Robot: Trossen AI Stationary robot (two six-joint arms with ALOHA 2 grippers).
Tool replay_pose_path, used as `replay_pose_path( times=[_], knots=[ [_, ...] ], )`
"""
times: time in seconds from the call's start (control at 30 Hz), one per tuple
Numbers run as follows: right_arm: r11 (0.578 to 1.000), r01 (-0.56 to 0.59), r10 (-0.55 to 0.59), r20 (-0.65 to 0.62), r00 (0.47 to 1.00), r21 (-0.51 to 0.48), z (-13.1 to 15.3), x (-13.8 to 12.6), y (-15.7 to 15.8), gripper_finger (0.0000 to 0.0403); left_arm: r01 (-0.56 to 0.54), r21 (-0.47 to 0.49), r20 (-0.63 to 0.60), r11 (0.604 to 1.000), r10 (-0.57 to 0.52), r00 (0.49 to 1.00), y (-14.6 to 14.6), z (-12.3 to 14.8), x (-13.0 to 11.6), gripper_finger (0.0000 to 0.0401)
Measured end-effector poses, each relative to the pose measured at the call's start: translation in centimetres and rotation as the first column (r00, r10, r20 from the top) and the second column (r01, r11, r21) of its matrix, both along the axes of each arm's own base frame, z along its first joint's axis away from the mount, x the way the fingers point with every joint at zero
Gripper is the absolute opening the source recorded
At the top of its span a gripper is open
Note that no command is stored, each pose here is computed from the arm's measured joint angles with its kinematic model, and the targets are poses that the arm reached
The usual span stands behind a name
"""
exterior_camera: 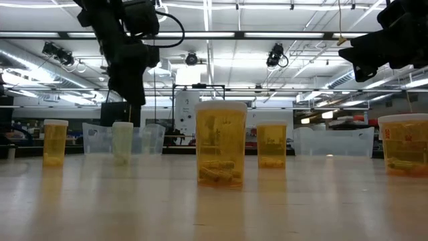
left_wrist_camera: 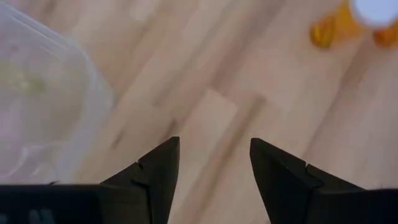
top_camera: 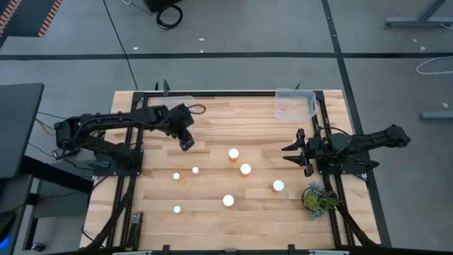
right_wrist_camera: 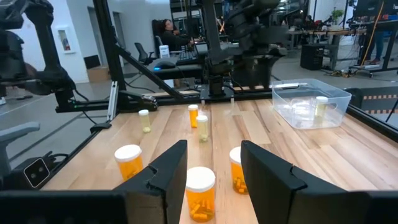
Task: Pick and place medicine bottles into bin by pill shape (circle, oval)
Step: Put the orange tablet bottle into the left transparent bin
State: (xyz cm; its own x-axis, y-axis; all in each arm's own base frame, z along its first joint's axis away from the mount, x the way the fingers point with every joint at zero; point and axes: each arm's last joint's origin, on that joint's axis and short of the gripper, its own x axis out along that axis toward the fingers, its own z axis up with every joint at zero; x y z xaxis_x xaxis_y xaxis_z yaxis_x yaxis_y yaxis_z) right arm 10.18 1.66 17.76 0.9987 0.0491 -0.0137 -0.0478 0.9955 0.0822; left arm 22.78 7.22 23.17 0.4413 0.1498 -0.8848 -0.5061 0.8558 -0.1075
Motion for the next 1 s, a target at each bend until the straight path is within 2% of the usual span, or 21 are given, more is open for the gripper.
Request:
replay_pose_path(
  times=[0.17,0.53,1.0],
  knots=[
    [1.0,0.0,0.0,0.0,1.0,0.0,0.0,0.0,0.0,0.0157,0.076,-0.021,-0.037,0.997,-0.076,0.996,-2.2,-0.2,0.2,0.0208],
    [1.0,0.0,0.0,0.0,1.0,0.0,0.0,0.0,0.0,0.0157,0.046,-0.183,-0.109,0.982,-0.066,0.992,-6.0,-0.6,-0.1,0.0206],
    [1.0,0.0,0.0,0.0,1.0,0.0,0.0,0.0,0.0,0.0157,0.108,-0.221,-0.319,0.969,-0.177,0.931,-11.5,-1.0,-2.5,0.0195]
  ],
)
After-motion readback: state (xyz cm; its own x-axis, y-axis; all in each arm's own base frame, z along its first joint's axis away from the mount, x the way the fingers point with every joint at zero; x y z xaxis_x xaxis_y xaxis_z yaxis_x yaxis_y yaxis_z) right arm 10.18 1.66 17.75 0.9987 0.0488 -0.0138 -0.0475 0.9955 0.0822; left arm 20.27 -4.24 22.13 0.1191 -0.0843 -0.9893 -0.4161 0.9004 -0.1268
